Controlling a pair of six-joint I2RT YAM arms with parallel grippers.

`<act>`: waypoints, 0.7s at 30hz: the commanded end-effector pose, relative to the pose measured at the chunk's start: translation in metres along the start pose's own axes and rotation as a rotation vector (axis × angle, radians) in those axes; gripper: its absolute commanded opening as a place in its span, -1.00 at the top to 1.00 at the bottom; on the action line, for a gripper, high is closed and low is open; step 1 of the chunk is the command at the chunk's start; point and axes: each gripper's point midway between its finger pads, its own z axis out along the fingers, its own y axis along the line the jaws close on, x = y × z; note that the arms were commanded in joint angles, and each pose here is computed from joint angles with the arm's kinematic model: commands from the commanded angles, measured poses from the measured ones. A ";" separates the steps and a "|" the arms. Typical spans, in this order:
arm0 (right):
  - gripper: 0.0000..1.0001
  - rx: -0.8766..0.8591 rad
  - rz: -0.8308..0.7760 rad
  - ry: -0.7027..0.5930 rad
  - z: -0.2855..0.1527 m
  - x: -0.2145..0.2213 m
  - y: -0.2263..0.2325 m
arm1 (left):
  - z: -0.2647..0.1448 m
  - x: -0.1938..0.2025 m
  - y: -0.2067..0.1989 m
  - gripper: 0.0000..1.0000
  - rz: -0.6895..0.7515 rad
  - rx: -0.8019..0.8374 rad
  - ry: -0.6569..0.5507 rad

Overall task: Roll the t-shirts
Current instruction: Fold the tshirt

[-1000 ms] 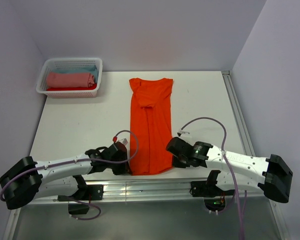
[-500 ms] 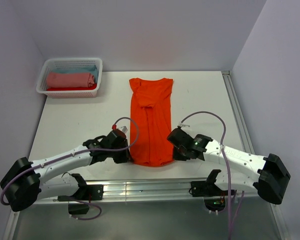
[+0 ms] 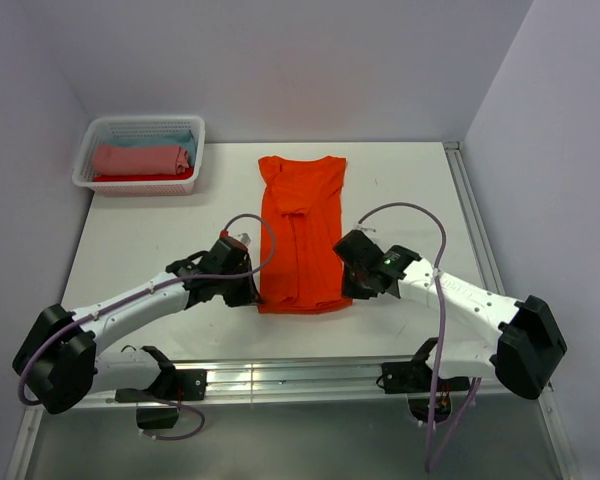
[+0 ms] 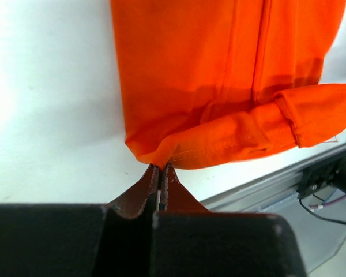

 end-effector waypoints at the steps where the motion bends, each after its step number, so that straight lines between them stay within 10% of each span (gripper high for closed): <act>1: 1.00 -0.026 -0.013 -0.032 -0.003 -0.022 0.011 | -0.005 -0.022 -0.011 0.99 0.035 0.027 -0.030; 21: 1.00 -0.012 -0.021 -0.026 0.020 -0.078 0.018 | 0.016 -0.079 -0.004 0.99 0.051 0.000 -0.047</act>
